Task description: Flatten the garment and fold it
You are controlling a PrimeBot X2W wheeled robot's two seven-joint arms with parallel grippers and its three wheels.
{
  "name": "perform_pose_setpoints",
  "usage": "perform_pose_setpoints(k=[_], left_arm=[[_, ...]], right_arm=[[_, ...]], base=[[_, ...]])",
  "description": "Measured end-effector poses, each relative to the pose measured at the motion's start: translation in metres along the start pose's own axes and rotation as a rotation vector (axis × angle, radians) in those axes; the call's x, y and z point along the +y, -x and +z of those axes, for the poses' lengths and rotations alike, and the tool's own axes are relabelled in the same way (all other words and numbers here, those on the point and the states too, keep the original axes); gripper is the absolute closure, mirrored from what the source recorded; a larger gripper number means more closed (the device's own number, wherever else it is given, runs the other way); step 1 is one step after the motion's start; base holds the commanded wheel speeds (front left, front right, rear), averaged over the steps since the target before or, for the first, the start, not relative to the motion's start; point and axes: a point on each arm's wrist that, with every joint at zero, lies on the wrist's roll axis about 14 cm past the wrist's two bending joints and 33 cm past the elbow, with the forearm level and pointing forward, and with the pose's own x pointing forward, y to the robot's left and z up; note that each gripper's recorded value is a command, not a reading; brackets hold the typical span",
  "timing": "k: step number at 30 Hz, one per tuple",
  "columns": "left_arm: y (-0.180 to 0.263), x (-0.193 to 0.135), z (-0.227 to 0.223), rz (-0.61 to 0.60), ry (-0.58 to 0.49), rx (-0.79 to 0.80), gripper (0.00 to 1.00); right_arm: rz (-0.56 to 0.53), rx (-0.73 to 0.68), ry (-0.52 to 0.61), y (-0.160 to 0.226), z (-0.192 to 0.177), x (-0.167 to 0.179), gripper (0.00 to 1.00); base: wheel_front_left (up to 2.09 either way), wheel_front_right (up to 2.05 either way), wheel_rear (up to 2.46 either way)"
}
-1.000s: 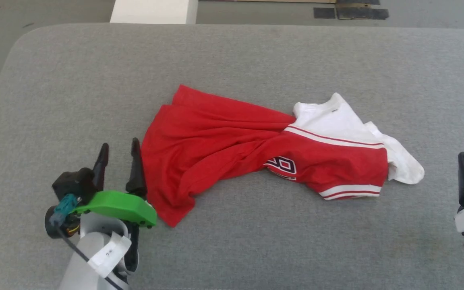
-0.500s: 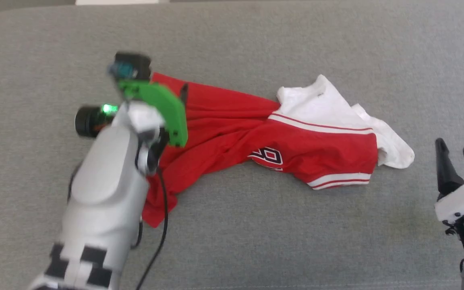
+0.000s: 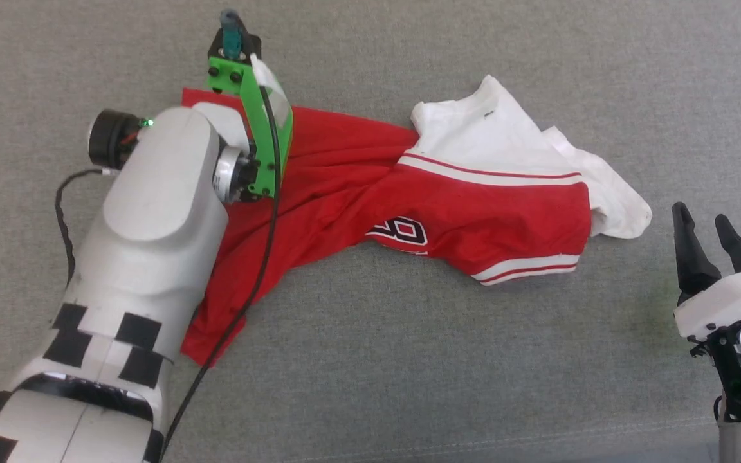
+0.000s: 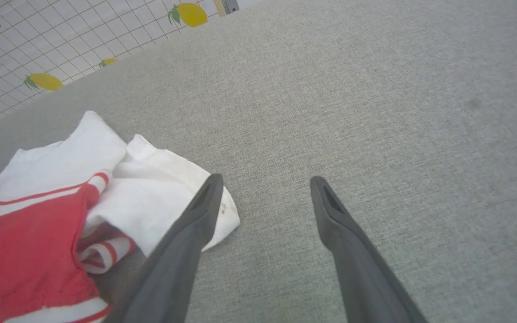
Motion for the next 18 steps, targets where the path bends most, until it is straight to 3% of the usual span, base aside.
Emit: perform_pose_setpoints(k=[1,2,3,4,10,18], left_arm=[[-0.002,-0.002,0.0,-0.01,-0.001,0.012,0.75],[-0.003,-0.003,0.0,-0.024,0.006,0.021,0.94],[-0.004,-0.005,0.0,-0.032,0.002,0.022,1.0],[0.001,-0.01,0.008,-0.085,0.05,-0.054,1.0],[0.019,0.006,0.015,-0.129,0.247,-0.206,1.0],[0.05,0.076,-0.028,-0.021,0.519,-0.299,1.0]], right_arm=[[-0.003,0.004,0.002,-0.001,-0.002,-0.001,0.0],[-0.004,0.008,0.003,-0.003,-0.004,-0.001,0.0],[-0.003,0.009,0.005,-0.004,-0.004,0.0,0.0],[0.027,0.013,0.019,-0.013,-0.006,0.009,0.0],[0.074,0.002,0.03,-0.02,-0.002,0.026,0.0],[0.153,-0.005,0.039,-0.025,0.002,0.057,0.0]], base=[[0.0,0.0,0.0],[0.0,0.0,0.0],[0.0,0.0,0.0],[0.0,0.0,0.0],[0.0,0.0,0.0],[0.0,0.0,0.0]])
